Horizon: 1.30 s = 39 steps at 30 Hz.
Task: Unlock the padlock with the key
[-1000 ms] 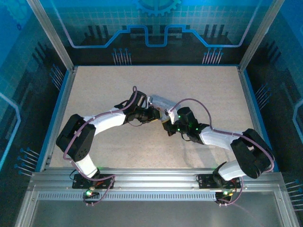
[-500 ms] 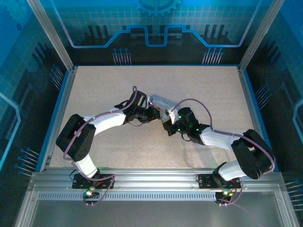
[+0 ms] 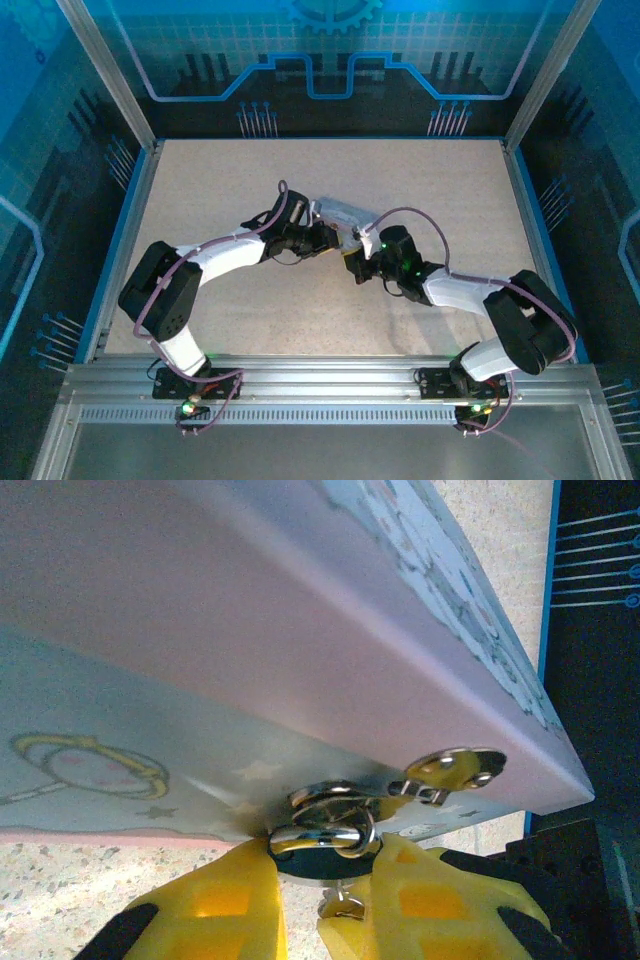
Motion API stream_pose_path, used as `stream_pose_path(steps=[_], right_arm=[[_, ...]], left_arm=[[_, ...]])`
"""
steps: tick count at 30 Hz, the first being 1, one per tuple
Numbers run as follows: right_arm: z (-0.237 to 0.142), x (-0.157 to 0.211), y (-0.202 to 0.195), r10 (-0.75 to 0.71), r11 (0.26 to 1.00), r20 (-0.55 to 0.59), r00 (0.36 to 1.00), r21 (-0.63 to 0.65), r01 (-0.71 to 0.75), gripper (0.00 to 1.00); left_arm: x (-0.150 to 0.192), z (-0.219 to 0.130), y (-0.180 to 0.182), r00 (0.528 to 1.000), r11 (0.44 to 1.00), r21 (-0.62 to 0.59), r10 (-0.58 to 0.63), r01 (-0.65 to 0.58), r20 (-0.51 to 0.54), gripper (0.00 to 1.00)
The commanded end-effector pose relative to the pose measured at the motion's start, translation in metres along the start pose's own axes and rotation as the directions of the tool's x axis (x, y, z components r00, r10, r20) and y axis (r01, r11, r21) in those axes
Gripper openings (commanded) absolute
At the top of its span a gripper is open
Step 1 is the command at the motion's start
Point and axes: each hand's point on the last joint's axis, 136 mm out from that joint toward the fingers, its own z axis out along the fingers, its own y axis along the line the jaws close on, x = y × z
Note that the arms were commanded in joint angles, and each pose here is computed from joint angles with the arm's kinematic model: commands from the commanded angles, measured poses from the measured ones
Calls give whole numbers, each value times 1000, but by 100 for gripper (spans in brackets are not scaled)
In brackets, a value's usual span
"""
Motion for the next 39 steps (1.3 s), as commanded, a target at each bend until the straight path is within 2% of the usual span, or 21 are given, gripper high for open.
stream_pose_path(steps=[1,9,39], right_arm=[[0,-32,-4,-9,1000,122,992,-13,11,0],[0,-38,-13,18,999,153,988,-43,-11,0],[-1,-32,-27,49,994,129,990,-98,-36,0]], left_arm=[[7,-13,-30,999,995,98,34,-31,-27,17],[8,-15,-33,999,994,106,33,-30,-30,17],[13,-8,-22,999,996,93,21,-17,-47,18]])
